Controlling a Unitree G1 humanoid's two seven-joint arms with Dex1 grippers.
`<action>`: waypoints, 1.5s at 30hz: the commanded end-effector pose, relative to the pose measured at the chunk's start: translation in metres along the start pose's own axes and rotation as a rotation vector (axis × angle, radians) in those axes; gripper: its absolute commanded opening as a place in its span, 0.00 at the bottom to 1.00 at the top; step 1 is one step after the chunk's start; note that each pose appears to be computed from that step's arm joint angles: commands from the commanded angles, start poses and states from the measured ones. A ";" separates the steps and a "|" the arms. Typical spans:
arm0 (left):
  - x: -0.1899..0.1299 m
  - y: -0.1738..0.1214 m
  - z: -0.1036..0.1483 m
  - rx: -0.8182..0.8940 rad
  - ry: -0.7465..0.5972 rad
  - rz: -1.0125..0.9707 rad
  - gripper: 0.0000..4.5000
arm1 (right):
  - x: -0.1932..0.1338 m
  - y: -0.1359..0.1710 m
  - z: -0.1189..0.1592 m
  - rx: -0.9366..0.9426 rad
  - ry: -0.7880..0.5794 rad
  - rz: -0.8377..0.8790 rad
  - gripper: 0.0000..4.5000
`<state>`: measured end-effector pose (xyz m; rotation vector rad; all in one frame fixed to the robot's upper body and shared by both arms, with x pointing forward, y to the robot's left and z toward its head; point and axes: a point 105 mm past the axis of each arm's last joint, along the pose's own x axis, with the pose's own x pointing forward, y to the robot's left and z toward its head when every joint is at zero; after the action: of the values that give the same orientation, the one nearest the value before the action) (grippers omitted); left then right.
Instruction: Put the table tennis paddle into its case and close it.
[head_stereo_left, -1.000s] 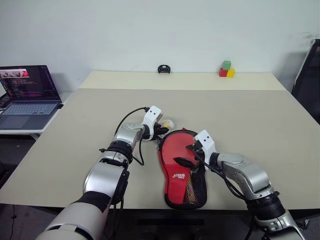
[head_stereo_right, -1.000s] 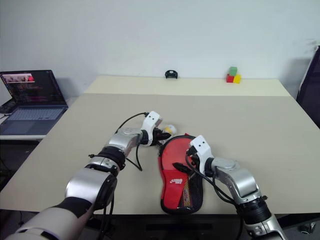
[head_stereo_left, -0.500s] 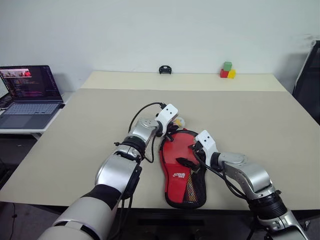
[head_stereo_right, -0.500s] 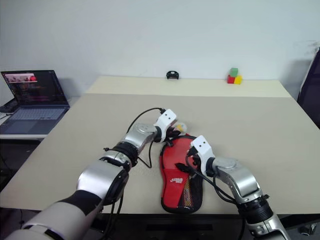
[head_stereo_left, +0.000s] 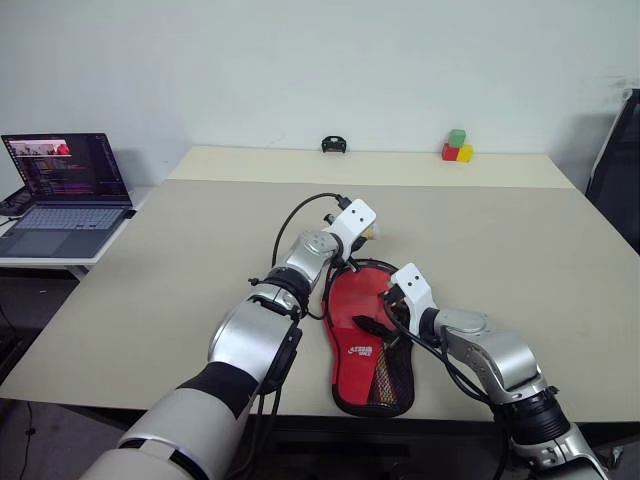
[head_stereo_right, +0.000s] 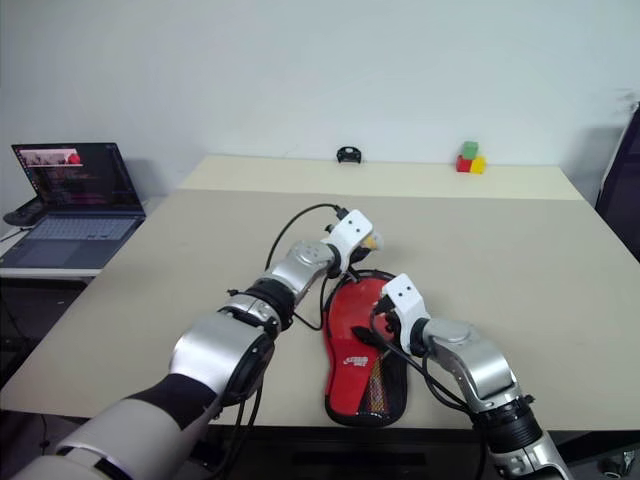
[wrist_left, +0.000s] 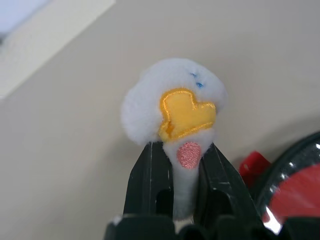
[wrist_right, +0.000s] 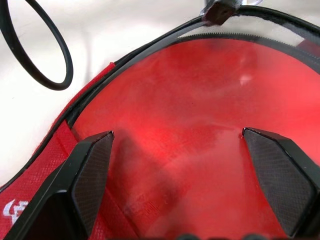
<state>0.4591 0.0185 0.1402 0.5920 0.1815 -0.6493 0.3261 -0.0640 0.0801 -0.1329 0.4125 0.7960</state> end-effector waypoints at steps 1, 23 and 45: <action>0.000 0.010 0.045 0.111 -0.102 0.084 0.04 | 0.004 0.002 -0.055 0.112 0.184 -0.023 1.00; 0.015 -0.042 0.080 0.352 -0.168 0.086 0.04 | -0.005 0.015 -0.070 0.193 0.189 -0.097 1.00; 0.016 -0.124 0.132 0.488 -0.329 -0.089 0.04 | -0.011 0.022 -0.073 0.213 0.192 -0.128 1.00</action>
<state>0.4307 -0.0765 0.1581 0.9750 -0.0943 -0.7320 0.3033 -0.0669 0.0766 -0.0588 0.3861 0.6338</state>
